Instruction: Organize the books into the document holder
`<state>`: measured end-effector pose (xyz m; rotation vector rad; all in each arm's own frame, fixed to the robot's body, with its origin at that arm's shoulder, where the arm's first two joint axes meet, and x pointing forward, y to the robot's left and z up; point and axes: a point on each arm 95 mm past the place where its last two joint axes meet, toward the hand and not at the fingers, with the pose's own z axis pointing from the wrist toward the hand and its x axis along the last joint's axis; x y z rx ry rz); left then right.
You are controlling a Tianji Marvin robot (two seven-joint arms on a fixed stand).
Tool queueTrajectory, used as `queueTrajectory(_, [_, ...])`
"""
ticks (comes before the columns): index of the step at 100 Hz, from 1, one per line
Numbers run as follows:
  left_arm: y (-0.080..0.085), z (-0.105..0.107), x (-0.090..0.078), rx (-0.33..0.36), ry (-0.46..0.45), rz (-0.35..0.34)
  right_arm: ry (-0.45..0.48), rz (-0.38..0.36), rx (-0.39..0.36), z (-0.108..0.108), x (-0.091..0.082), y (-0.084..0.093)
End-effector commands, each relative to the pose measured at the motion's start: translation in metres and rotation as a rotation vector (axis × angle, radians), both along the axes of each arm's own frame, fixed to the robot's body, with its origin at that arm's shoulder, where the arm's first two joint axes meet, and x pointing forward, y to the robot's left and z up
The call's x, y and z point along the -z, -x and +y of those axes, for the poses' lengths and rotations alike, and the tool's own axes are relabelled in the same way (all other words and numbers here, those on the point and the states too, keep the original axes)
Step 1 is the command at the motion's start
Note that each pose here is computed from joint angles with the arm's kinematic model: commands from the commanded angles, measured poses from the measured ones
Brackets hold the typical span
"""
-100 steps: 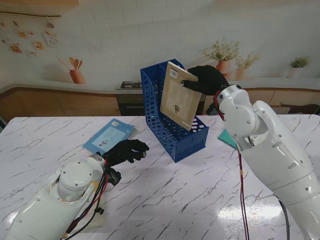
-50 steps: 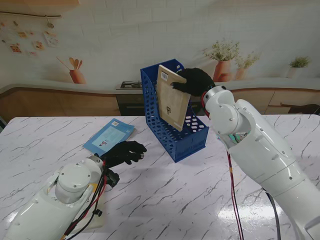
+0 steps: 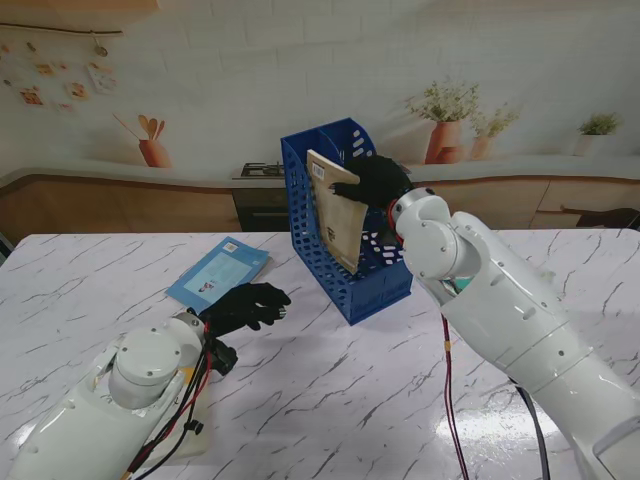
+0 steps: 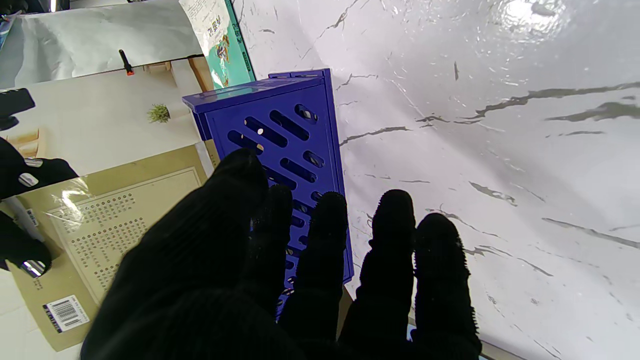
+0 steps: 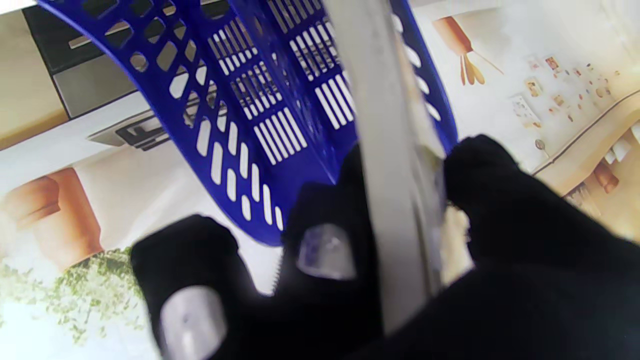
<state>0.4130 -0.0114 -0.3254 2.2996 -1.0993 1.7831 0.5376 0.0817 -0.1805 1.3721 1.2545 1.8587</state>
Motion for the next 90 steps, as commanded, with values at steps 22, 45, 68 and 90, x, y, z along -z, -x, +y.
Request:
queueTrajectory(22, [0.003,-0.003,0.001,0.017,0.016,0.0,-0.001,0.064,-0.029,0.006,0.031,0.004])
queueTrajectory(45, [0.003,-0.003,0.001,0.017,0.015,-0.003,-0.002,0.101,-0.039,0.006,0.052,0.006])
queueTrajectory(68, [0.003,-0.003,0.002,0.017,0.015,0.001,-0.006,0.124,-0.039,0.006,0.066,0.007])
queueTrajectory(90, [0.004,-0.003,0.002,0.018,0.016,0.0,0.007,0.133,-0.033,0.004,0.07,0.009])
